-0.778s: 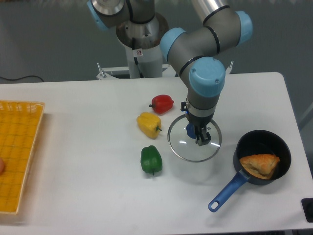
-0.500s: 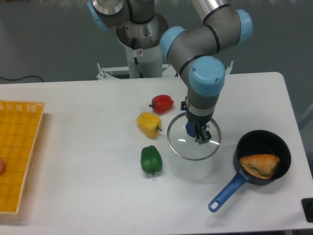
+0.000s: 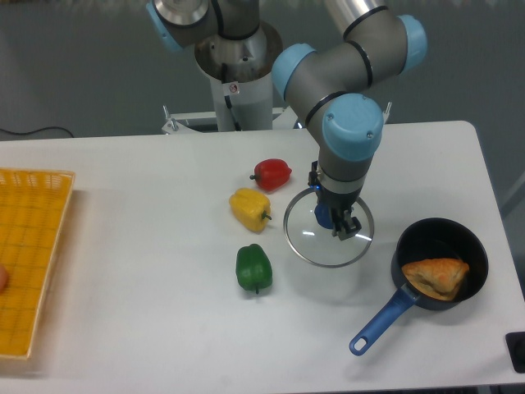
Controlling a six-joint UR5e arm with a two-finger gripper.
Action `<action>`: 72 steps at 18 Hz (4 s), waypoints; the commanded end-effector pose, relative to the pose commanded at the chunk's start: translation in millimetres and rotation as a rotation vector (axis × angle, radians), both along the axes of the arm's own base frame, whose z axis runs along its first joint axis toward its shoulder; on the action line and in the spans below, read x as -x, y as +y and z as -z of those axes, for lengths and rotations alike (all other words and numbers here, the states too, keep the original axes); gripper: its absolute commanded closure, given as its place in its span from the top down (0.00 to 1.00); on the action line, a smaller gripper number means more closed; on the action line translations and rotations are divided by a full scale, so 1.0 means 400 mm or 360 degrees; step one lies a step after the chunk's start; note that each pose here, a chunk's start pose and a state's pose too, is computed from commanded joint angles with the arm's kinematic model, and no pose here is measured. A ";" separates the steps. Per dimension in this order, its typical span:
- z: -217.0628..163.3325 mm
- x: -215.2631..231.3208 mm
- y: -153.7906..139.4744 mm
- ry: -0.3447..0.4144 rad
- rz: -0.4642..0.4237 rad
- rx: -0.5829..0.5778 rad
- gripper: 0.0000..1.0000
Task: Close the pot lid
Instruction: 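Hold the glass lid by its knob with the gripper above the table, then carry the glass lid toward the black saucepan and over its rim, then lower the glass lid onto the saucepan rim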
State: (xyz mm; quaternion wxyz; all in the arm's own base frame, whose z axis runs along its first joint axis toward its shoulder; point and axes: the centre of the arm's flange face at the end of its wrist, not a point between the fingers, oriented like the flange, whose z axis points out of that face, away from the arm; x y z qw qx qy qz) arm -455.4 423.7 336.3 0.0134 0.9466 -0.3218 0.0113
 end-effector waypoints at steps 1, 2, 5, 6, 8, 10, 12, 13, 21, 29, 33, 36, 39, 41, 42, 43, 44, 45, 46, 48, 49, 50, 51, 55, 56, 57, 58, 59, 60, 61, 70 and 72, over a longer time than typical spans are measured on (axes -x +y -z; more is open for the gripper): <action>0.000 0.006 -0.004 0.0001 -0.0010 -0.0003 0.53; -0.002 0.023 -0.016 0.0005 -0.0032 -0.0006 0.53; -0.004 0.051 -0.027 0.0014 -0.0095 -0.0012 0.53; -0.001 0.058 -0.028 0.0014 -0.0127 -0.0012 0.53; -0.002 0.075 -0.021 0.0021 -0.0139 -0.0016 0.53; 0.006 0.086 -0.016 0.0019 -0.0142 -0.0014 0.53; 0.015 0.099 -0.011 0.0019 -0.0144 -0.0014 0.53; 0.018 0.110 -0.014 0.0019 -0.0151 -0.0014 0.53; 0.033 0.210 -0.071 0.0015 -0.0230 -0.0031 0.53; 0.020 0.271 -0.093 0.0046 -0.0269 -0.0042 0.53; 0.018 0.296 -0.101 0.0042 -0.0288 -0.0039 0.53; 0.018 0.314 -0.095 0.0049 -0.0296 -0.0041 0.53; 0.032 0.344 -0.084 0.0060 -0.0305 -0.0032 0.53; 0.025 0.353 -0.083 0.0070 -0.0308 -0.0038 0.53; 0.020 0.354 -0.083 0.0076 -0.0308 -0.0038 0.53; 0.020 0.355 -0.086 0.0070 -0.0312 -0.0035 0.53; 0.020 0.356 -0.088 0.0067 -0.0315 -0.0033 0.53; 0.019 0.357 -0.088 0.0067 -0.0317 -0.0033 0.53; 0.020 0.359 -0.090 0.0066 -0.0339 -0.0032 0.53; 0.017 0.363 -0.094 0.0068 -0.0371 -0.0033 0.53; 0.015 0.366 -0.096 0.0065 -0.0386 -0.0031 0.53; 0.019 0.368 -0.095 0.0052 -0.0408 -0.0024 0.53; 0.014 0.372 -0.090 0.0053 -0.0427 -0.0024 0.53; 0.012 0.395 -0.069 0.0039 -0.0478 -0.0015 0.53; 0.014 0.401 -0.064 0.0042 -0.0483 -0.0016 0.53; 0.017 0.406 -0.062 0.0042 -0.0486 -0.0016 0.53; 0.020 0.414 -0.058 0.0044 -0.0483 -0.0018 0.53; 0.022 0.424 -0.057 0.0049 -0.0488 -0.0018 0.53; 0.028 0.431 -0.055 0.0048 -0.0486 -0.0015 0.53; 0.032 0.439 -0.056 0.0059 -0.0485 0.0007 0.53; 0.040 0.466 -0.087 0.0054 -0.0497 0.0044 0.53; 0.042 0.467 -0.092 0.0044 -0.0501 0.0051 0.53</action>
